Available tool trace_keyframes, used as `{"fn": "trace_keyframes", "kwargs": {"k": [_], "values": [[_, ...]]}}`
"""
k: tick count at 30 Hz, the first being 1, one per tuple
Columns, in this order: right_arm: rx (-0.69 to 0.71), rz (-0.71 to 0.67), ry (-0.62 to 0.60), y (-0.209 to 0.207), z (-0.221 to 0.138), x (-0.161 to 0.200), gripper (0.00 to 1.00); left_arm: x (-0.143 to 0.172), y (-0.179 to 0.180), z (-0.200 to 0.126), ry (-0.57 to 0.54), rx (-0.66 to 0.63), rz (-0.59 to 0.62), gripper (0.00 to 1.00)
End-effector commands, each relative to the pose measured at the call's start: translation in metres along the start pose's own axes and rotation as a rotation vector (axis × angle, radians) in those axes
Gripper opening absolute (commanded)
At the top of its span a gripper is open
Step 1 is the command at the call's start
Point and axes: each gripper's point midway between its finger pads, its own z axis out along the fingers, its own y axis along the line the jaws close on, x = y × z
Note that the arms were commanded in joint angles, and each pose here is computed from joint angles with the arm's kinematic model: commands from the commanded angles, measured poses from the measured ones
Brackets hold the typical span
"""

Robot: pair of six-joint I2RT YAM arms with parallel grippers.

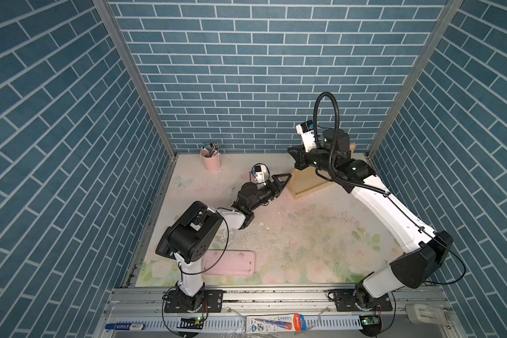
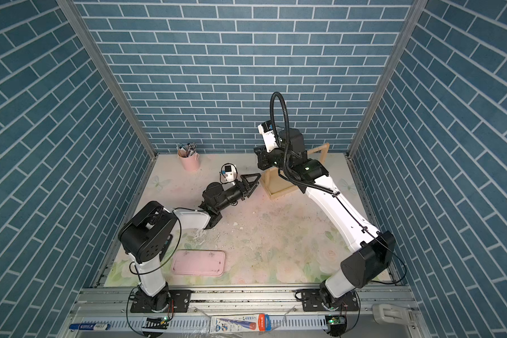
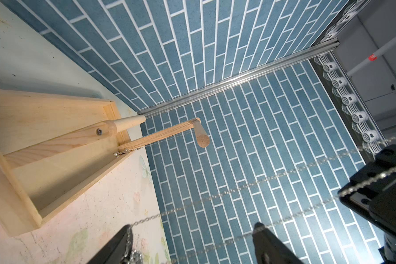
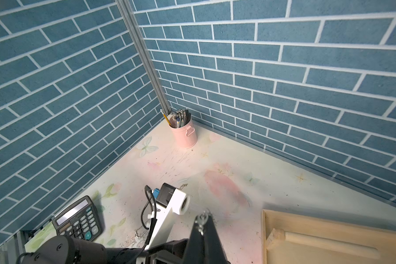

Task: Take the necklace off the jewelry display stand
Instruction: Take off the necklace from the stand, then place the necklace at the center of the board.

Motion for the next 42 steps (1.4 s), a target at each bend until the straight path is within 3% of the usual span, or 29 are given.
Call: {"fn": "trace_keyframes", "kwargs": {"k": [1, 42], "values": [[0.008, -0.025, -0.035, 0.003, -0.01, -0.009, 0.0, 0.0, -0.017, 0.002, 0.004, 0.055, 0.03, 0.81], [0.072, -0.031, -0.04, -0.01, -0.009, -0.012, 0.0, 0.011, -0.005, -0.005, 0.018, 0.045, 0.016, 0.74]]}}
